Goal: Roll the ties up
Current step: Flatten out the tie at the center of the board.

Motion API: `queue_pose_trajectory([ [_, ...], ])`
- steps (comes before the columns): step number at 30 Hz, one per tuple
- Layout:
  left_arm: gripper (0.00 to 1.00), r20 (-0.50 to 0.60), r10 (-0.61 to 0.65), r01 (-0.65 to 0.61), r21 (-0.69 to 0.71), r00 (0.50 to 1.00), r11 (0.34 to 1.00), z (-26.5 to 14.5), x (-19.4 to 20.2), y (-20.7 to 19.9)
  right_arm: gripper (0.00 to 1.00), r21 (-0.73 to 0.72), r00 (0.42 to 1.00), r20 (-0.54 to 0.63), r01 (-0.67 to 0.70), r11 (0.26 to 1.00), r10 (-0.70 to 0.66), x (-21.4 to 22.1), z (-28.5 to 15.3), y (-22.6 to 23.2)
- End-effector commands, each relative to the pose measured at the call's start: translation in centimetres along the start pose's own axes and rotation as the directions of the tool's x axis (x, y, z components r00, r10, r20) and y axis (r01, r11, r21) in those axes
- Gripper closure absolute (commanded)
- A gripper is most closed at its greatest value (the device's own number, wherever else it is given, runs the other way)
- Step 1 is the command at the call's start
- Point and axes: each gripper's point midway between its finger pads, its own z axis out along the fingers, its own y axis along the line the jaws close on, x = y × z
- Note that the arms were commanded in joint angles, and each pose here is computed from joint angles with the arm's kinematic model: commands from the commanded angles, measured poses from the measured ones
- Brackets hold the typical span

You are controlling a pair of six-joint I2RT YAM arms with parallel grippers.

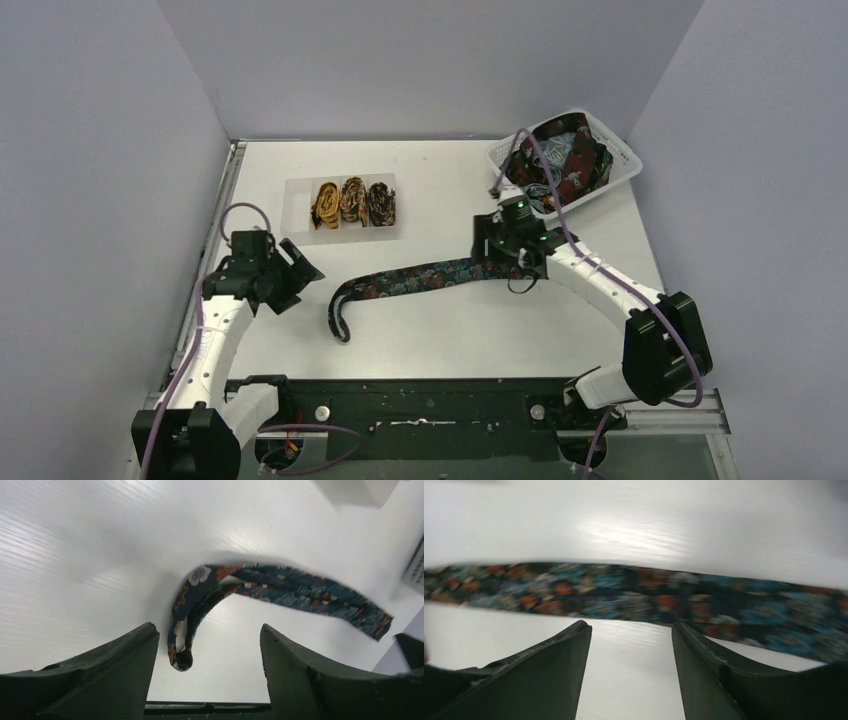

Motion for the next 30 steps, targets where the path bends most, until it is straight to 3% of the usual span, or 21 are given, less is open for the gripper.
queue_pose_trajectory([
  [1,0.28,-0.008,-0.022,0.022,-0.019,1.000,1.000,-1.2,-0.4,1.6,0.39,-0.261,0.964,0.127,0.259,0.930,-0.233,0.5,0.7,10.9],
  [5,0.28,-0.051,-0.081,0.080,-0.017,0.995,0.997,-0.9,1.8,2.6,0.33,-0.332,0.802,0.373,0.584,0.741,-0.466,1.0,0.4,17.9],
  [9,0.27,-0.036,-0.150,0.150,0.011,0.988,0.989,-1.0,2.5,2.6,0.13,-0.371,0.574,0.516,0.819,0.437,-0.636,3.1,1.1,21.8],
  [16,0.27,0.032,-0.198,0.200,-0.054,0.980,0.978,-1.5,1.8,3.8,0.11,-0.308,0.272,0.653,0.948,0.081,-0.707,3.8,3.8,25.7],
  [21,0.27,0.071,-0.220,0.225,-0.070,0.973,0.972,-2.1,1.6,4.3,0.09,-0.276,0.176,0.705,0.961,-0.036,-0.687,3.6,5.3,27.6],
  [24,0.27,0.100,-0.239,0.246,-0.060,0.966,0.967,-2.7,1.5,4.4,0.07,-0.285,0.170,0.723,0.956,-0.065,-0.669,3.8,6.5,28.6],
  [27,0.26,0.117,-0.247,0.253,-0.040,0.962,0.967,-3.2,1.5,4.2,0.07,-0.351,0.173,0.721,0.926,-0.139,-0.671,5.1,7.5,29.4],
  [30,0.26,0.121,-0.241,0.246,-0.026,0.963,0.969,-3.6,1.5,4.0,0.07,-0.439,0.213,0.694,0.883,-0.169,-0.688,6.4,8.9,29.8],
])
